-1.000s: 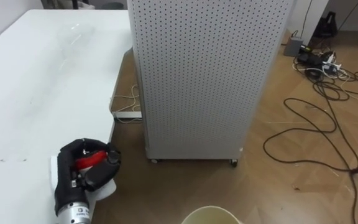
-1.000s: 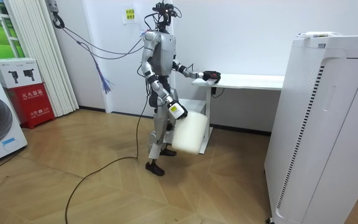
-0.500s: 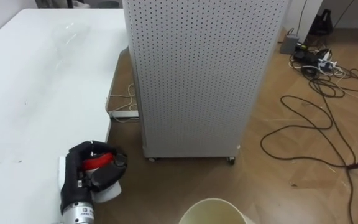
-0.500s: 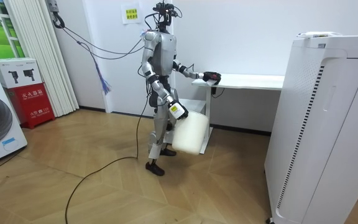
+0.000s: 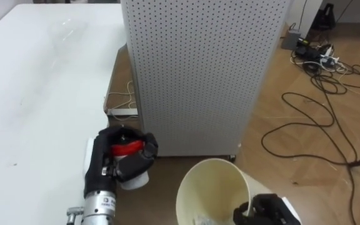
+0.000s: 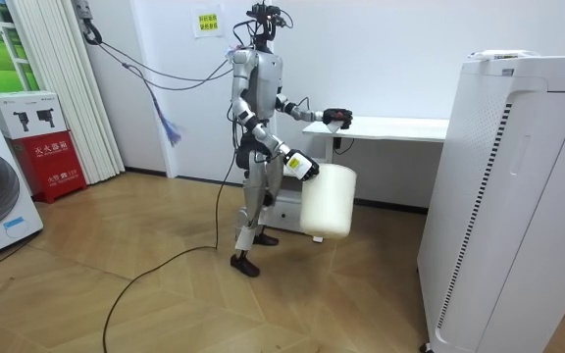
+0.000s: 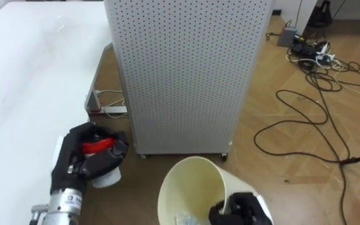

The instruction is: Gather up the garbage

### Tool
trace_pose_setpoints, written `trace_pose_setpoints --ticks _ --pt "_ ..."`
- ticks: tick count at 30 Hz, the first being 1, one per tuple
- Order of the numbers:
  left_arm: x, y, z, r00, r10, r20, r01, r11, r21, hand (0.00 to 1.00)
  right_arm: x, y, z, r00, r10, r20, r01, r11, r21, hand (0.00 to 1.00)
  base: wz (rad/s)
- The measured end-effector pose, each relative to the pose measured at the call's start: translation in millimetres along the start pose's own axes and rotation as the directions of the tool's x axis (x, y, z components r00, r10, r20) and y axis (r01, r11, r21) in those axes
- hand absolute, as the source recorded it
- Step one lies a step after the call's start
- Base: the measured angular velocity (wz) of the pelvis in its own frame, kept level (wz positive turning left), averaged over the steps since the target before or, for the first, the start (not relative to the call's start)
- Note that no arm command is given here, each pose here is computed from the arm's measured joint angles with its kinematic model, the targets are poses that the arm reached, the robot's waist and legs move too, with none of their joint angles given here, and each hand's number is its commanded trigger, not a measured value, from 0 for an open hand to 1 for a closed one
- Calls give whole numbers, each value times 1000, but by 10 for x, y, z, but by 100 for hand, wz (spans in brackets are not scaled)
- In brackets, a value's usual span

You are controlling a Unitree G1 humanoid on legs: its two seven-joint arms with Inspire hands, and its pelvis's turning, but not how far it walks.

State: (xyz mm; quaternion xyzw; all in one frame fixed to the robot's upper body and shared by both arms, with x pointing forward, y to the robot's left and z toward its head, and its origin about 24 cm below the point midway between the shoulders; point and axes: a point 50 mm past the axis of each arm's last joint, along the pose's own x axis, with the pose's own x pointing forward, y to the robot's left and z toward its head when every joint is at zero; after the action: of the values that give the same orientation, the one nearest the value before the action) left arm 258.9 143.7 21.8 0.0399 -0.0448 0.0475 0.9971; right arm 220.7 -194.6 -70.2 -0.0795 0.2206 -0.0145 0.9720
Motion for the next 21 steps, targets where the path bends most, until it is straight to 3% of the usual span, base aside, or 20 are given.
trace_pose_setpoints --ticks 5,11,21 --pt "-5 -4 -34 999 -38 -21 38 999 -12 100 -1 108 143 996 34 80 -35 999 5 100 -43" --pt "-11 -179 -4 990 -140 -11 140 990 -37 100 1 87 148 997 12 78 -16 998 57 100 16" --pt "-42 -188 -33 983 -184 -23 183 982 -41 100 3 150 197 994 44 100 -50 997 53 100 -2"
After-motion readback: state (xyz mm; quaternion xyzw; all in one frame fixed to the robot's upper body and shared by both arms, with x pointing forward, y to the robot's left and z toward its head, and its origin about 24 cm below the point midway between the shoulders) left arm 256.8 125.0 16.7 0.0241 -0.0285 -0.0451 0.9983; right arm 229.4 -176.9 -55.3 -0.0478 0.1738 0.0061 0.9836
